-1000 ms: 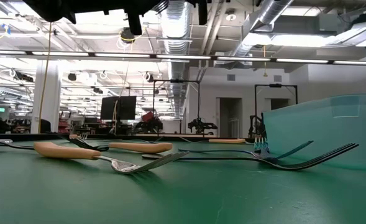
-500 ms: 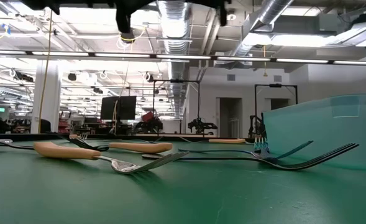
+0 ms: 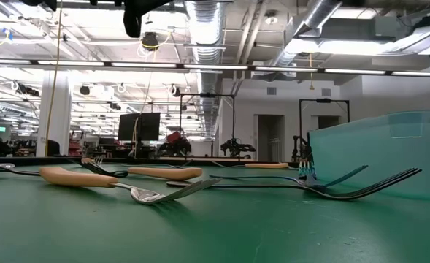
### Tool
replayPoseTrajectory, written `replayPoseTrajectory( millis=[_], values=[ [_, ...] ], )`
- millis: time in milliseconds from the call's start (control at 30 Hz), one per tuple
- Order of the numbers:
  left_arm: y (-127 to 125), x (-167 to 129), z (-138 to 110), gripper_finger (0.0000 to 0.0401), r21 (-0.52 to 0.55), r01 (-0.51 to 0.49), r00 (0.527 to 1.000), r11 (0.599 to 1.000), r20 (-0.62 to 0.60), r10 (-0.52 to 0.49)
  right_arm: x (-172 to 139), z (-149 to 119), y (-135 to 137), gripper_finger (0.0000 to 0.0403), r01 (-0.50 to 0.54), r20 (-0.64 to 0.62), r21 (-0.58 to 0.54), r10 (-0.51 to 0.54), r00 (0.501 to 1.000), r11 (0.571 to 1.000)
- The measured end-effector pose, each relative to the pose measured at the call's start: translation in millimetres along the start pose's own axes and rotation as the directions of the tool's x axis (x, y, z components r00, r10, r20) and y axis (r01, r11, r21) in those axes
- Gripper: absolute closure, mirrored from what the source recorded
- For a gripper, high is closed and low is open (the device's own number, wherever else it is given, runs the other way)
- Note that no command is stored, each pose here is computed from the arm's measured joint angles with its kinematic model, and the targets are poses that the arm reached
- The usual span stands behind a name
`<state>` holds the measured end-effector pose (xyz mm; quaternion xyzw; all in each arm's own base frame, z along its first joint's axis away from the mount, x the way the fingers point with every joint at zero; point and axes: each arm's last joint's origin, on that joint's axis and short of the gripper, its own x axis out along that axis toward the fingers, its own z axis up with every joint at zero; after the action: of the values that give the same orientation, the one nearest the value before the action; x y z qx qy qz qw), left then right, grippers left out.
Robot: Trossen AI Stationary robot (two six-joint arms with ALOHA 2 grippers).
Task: Sort silverware by color (type)
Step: Put the purple fork into the pink bin
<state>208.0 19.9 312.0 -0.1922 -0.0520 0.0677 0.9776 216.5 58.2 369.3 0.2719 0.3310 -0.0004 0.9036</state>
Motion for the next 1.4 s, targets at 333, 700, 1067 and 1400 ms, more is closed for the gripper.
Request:
replayPoseTrajectory(
  millis=[333, 700, 1067, 1400],
  values=[
    [1, 3, -4, 0.0249, -0.016, -0.010, 1.000, 1.000, -0.021, 0.009, -2, -73, 55, 0.0376, 0.001, -0.234, 0.139, 0.032, 0.972, 0.990],
    [4, 2, -8, 0.0249, -0.064, -0.060, 0.996, 0.996, -0.062, 0.056, 25, -146, 82, 0.0376, 0.231, -0.508, 0.158, -0.122, 0.853, 0.960],
    [5, 2, -10, 0.0249, -0.083, -0.071, 0.995, 0.994, -0.082, 0.064, 66, -213, 93, 0.0376, 0.346, -0.719, -0.063, -0.283, 0.634, 0.936],
    [6, 1, -13, 0.0249, -0.078, -0.089, 0.990, 0.993, -0.118, 0.080, 98, -251, 87, 0.0376, 0.188, -0.747, -0.374, -0.416, 0.519, 0.908]
  ],
)
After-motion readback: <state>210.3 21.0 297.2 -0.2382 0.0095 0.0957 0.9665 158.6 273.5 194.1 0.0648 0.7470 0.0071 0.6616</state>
